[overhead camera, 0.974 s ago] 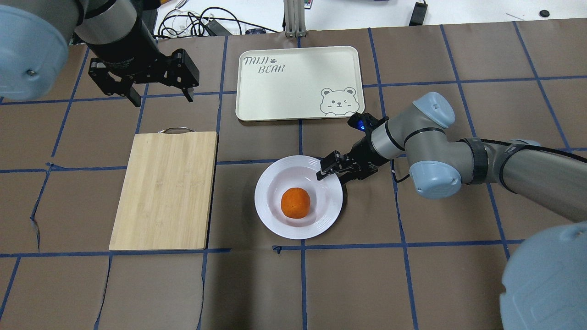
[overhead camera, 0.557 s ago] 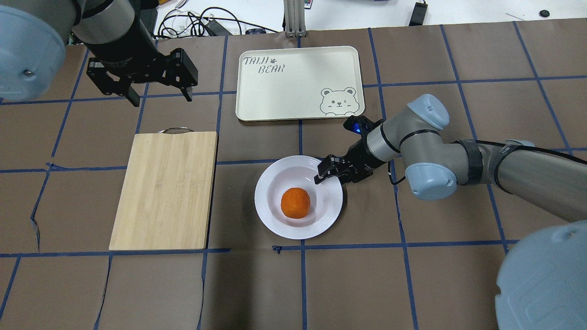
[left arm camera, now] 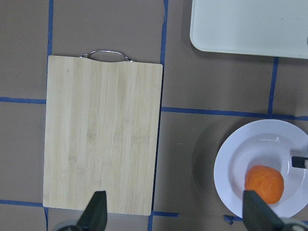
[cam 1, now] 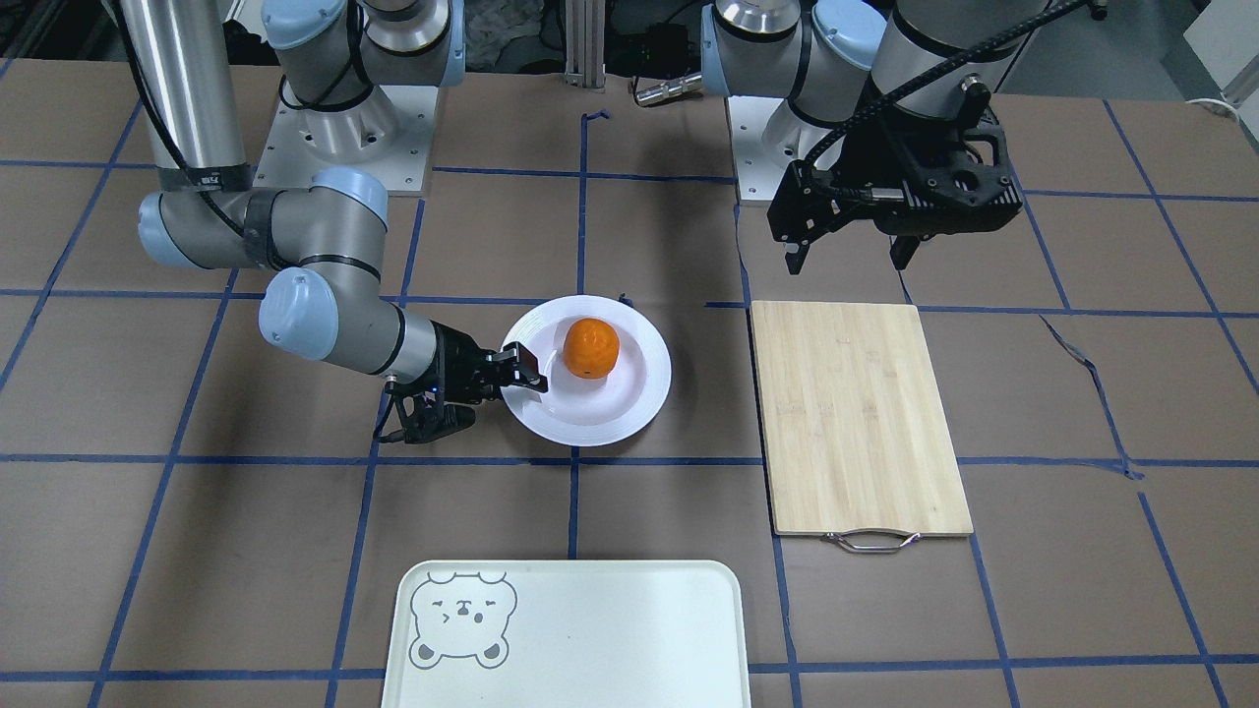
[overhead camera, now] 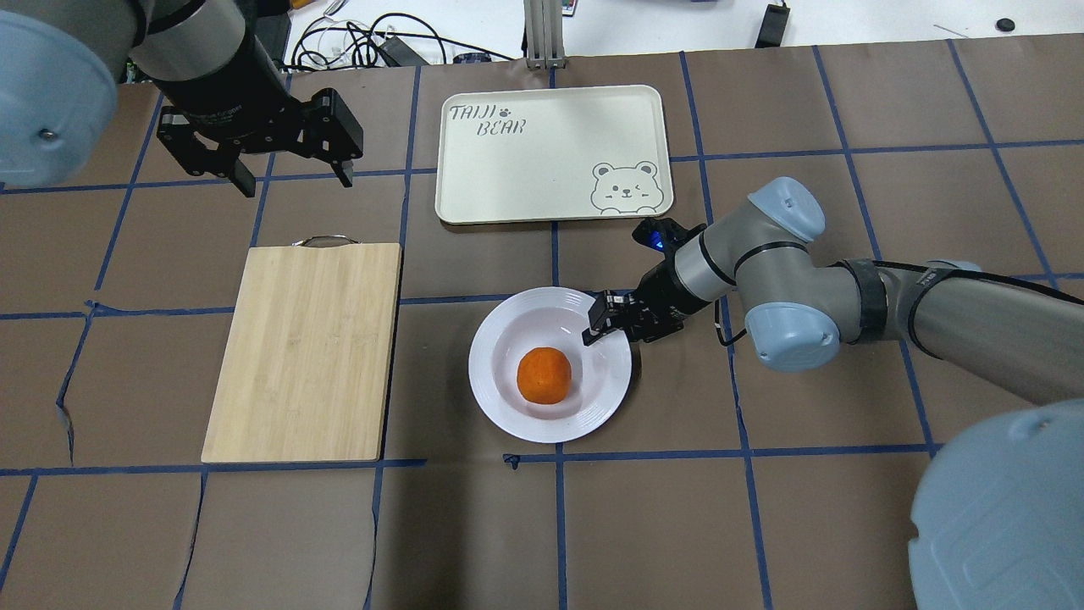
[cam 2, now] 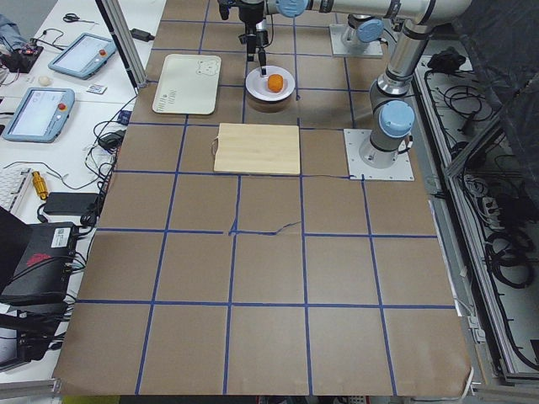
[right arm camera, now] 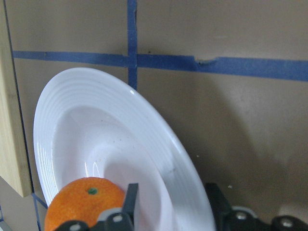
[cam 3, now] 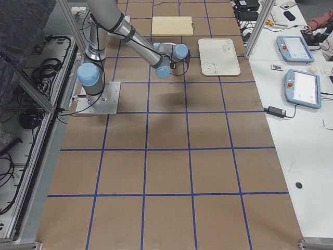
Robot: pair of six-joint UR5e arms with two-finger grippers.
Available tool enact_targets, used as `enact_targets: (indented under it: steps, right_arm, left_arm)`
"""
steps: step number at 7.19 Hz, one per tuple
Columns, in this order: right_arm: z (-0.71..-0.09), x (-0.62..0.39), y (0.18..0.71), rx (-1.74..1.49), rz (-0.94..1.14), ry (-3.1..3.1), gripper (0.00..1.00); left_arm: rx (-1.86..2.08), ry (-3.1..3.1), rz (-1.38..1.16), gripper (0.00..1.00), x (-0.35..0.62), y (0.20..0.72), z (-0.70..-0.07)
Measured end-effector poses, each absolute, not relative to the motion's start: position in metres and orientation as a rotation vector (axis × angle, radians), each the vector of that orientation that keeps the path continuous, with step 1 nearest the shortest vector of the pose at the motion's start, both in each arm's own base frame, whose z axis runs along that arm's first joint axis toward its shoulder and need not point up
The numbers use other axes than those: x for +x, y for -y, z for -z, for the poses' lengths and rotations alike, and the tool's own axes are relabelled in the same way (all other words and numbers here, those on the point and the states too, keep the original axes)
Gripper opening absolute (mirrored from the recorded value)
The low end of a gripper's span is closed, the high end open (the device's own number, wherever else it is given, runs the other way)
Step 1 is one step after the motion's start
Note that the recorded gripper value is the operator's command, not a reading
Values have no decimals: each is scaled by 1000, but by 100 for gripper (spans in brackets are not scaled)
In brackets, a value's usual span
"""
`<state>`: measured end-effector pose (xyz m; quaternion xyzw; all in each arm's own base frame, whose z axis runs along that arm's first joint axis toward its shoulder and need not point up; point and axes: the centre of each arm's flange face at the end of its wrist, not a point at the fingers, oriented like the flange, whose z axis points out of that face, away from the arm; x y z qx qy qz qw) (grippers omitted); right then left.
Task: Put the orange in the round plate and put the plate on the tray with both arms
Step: 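Slide the plate with the right gripper onto the bear-printed tray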
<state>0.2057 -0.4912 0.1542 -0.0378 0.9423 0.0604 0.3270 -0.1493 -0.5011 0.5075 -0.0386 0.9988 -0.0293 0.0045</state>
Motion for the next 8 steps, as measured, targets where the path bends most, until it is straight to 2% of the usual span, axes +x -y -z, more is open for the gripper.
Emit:
enact_targets:
  steps: [5,8]
  right_arm:
    - [-158,217,489,-125,-152,-2473,0]
    - [-183,216,511,-195,48,-2473,0]
  left_arm:
    - [-122,-3128,93,100,-149,501,-508]
    - [-121,-3128,93,100,-149,501,-508]
